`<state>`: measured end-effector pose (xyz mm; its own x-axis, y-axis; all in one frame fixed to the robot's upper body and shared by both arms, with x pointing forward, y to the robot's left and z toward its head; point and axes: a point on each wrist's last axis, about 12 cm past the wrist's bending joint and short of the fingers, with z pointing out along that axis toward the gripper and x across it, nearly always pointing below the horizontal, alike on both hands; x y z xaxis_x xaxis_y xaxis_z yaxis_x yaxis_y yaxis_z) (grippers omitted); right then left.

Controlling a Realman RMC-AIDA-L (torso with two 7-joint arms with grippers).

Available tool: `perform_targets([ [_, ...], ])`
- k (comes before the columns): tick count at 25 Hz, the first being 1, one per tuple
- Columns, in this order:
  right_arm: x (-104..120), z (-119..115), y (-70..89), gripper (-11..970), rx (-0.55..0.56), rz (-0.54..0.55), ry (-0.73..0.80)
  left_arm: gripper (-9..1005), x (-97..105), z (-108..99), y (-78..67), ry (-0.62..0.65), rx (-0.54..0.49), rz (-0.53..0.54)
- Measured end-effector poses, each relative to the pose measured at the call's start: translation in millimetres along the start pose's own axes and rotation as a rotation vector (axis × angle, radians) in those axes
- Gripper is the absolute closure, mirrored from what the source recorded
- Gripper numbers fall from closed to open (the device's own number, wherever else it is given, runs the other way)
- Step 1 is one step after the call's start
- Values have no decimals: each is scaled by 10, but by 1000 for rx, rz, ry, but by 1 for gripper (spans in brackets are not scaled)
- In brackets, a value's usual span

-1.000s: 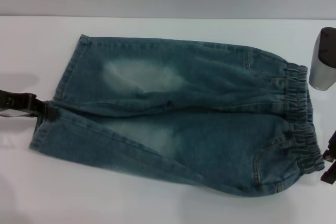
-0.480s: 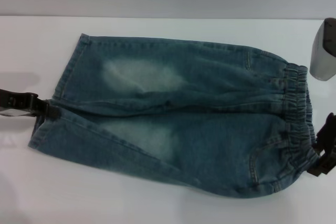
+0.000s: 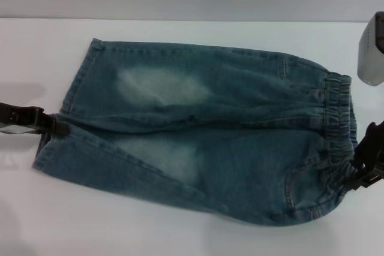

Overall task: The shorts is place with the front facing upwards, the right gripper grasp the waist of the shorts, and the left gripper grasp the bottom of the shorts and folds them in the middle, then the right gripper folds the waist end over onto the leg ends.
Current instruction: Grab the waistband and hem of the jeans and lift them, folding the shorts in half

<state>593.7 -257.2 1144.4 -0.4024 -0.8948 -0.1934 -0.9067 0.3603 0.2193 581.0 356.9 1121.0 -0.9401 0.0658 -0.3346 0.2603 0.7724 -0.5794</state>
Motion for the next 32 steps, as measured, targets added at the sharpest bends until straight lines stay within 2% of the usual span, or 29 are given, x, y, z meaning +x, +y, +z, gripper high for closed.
perform_targets([
  [3, 2, 0, 1, 588, -1, -4, 1, 949, -9, -7, 12, -8, -9, -7],
  [9, 33, 2, 0, 829, -4, -1, 3, 950, -28, -17, 25, -20, -20, -11],
  [12, 102, 1, -8, 928, -6, 17, -5, 950, -54, -26, 35, -35, -34, -15],
  [13, 160, -6, -17, 961, -13, 41, -52, 950, -65, -29, 40, -42, -41, -16],
  [15, 189, -14, -22, 961, -18, 55, -93, 949, -86, -31, 48, -53, -52, -18],
  [17, 251, -33, -29, 960, -28, 81, -195, 949, -109, -33, 59, -67, -65, -20],
  [18, 337, -31, -24, 960, -38, 109, -300, 949, -119, -35, 65, -75, -71, -21],
  [20, 379, -26, -18, 960, -41, 121, -345, 949, -144, -41, 75, -91, -83, -21],
  [27, 723, 70, 84, 961, -45, 217, -712, 950, -281, -43, 54, -141, -116, 1],
  [32, 938, 152, 148, 961, -17, 281, -871, 949, -376, -50, 9, -173, -128, 23],
])
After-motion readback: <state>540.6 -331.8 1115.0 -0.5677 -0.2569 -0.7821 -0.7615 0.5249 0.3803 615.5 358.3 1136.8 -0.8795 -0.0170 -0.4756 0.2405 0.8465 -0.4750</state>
